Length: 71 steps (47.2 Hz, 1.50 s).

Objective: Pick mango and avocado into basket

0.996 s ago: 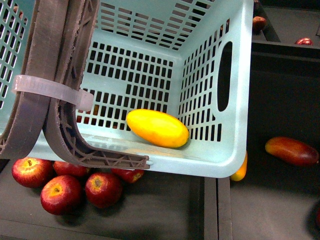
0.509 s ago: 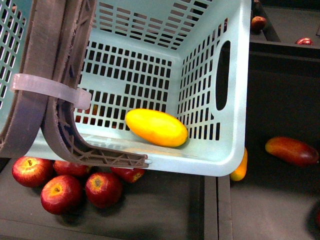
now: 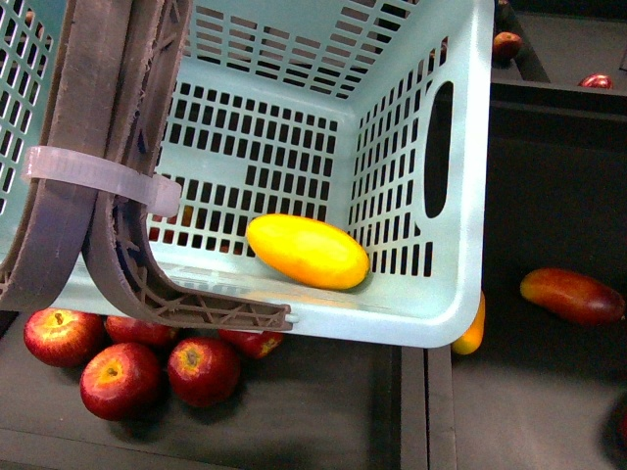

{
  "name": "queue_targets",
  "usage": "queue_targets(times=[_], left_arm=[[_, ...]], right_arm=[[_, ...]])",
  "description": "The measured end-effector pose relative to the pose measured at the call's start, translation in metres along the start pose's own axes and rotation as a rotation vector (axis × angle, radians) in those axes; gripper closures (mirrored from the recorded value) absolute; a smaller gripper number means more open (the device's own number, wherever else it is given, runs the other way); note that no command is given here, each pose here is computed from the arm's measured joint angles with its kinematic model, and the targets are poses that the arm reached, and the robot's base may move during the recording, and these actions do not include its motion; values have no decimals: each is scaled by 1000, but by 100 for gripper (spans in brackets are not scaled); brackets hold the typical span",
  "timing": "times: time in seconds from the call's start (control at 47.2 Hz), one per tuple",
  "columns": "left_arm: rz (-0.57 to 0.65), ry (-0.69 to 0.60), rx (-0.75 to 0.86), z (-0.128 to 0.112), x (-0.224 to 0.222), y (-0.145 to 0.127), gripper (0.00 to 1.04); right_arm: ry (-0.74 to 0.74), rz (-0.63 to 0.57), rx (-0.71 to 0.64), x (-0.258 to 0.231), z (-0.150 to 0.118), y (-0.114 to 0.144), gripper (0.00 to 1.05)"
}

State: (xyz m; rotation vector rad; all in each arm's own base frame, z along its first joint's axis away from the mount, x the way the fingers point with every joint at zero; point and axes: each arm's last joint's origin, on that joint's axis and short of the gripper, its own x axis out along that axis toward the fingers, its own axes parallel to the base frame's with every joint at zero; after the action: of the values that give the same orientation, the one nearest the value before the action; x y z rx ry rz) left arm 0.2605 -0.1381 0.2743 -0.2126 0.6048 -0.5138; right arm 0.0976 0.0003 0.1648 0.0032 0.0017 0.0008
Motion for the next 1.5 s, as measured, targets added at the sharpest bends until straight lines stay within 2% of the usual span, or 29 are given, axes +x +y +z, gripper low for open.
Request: queue_targets(times=[0.064,0.106,0.233,0.339,0.509,0.572,1.504], left_arm=[[0,0,0,0,0,0,99],[0,0,0,0,0,0,99],[0,0,0,0,0,0,99],[0,0,0,0,0,0,99],[-16,6,4,-1,0,-2,99],[-31,9,8,-1,0,-4,99],[-1,-4,0,1,-1,-1,99]], right_arm=[[0,0,0,0,0,0,102],[0,0,-1,0,0,0,97],[0,0,-1,0,0,0,70],[0,0,-1,0,0,0,54],[0,-3,-1,0,0,0,17],[-1,-4,0,0,0,0,7],[1,-2,-2,0,0,0,8]])
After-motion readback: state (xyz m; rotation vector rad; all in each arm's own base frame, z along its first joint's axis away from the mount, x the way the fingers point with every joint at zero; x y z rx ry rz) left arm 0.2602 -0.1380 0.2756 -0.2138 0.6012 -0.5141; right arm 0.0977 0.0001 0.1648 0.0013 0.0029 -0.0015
